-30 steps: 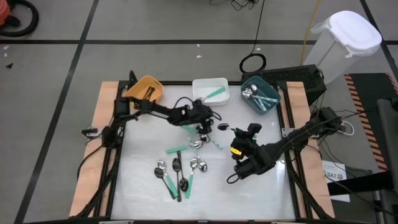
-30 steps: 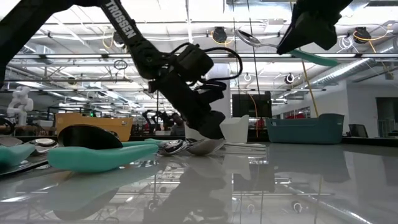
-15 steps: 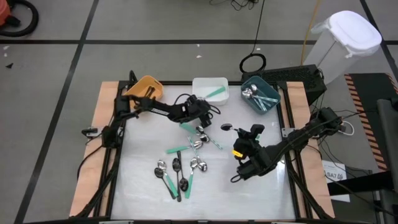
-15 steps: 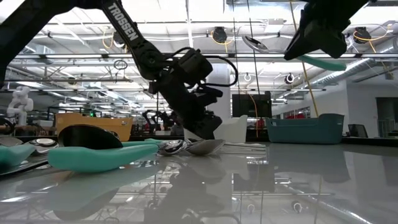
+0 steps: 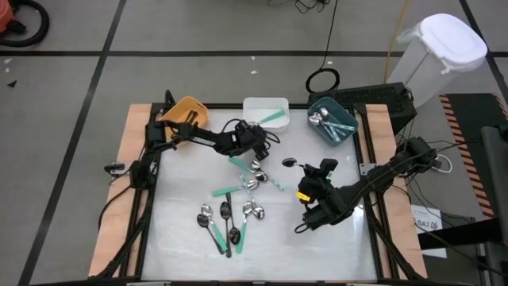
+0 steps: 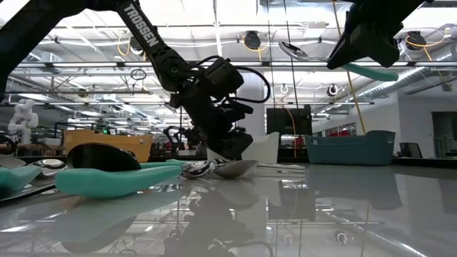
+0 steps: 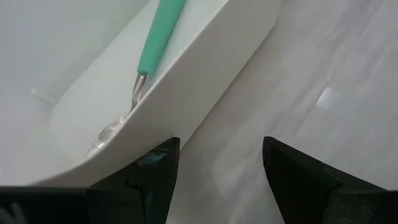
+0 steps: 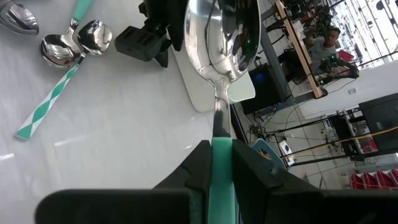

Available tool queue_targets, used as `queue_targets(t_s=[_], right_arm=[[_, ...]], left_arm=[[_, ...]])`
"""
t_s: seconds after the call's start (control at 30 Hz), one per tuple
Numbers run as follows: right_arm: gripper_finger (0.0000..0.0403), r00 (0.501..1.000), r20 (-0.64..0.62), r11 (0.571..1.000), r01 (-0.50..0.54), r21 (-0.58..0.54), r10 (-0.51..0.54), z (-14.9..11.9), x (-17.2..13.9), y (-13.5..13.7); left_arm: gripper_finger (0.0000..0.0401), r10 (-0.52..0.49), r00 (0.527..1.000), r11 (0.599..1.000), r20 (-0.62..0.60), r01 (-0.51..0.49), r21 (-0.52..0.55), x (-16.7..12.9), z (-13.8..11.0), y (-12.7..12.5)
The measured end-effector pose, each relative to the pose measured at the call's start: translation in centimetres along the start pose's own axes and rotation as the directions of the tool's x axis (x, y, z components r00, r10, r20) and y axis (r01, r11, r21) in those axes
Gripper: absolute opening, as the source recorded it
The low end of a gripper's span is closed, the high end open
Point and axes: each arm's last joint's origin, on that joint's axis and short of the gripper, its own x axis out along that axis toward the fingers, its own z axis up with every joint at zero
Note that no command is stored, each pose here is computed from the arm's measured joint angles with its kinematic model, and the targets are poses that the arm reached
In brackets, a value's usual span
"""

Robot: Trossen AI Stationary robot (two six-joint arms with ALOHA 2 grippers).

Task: Sort silverware by color (type)
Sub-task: Put the blue spoon into the white bin

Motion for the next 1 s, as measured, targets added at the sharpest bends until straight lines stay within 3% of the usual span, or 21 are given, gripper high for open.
queue_targets(t_s=[0.37,0.73,0.87,1.0], right_arm=[[0.004,1.0,-0.016,1.0,-0.016,0.007,0.017,0.0,0.0,0.0],[0.0041,1.0,-0.019,1.0,-0.019,0.006,0.019,-0.1,0.0,0.0],[0.0041,0.999,-0.039,0.999,-0.035,0.001,0.035,-0.2,0.0,0.1],[0.0041,0.998,-0.043,0.999,-0.035,-0.004,0.035,-0.2,0.0,0.1]], left_arm=[[0.0232,0.004,1.0,0.999,0.013,-0.005,0.041,-1.4,0.5,-0.7],[0.0232,-0.26,0.965,0.964,0.028,0.258,0.064,-4.5,2.1,-1.5],[0.0232,-0.408,0.912,0.911,0.046,0.403,0.088,-8.1,3.5,-2.1],[0.0232,-0.447,0.893,0.885,0.054,0.433,0.171,-12.3,4.1,-2.7]])
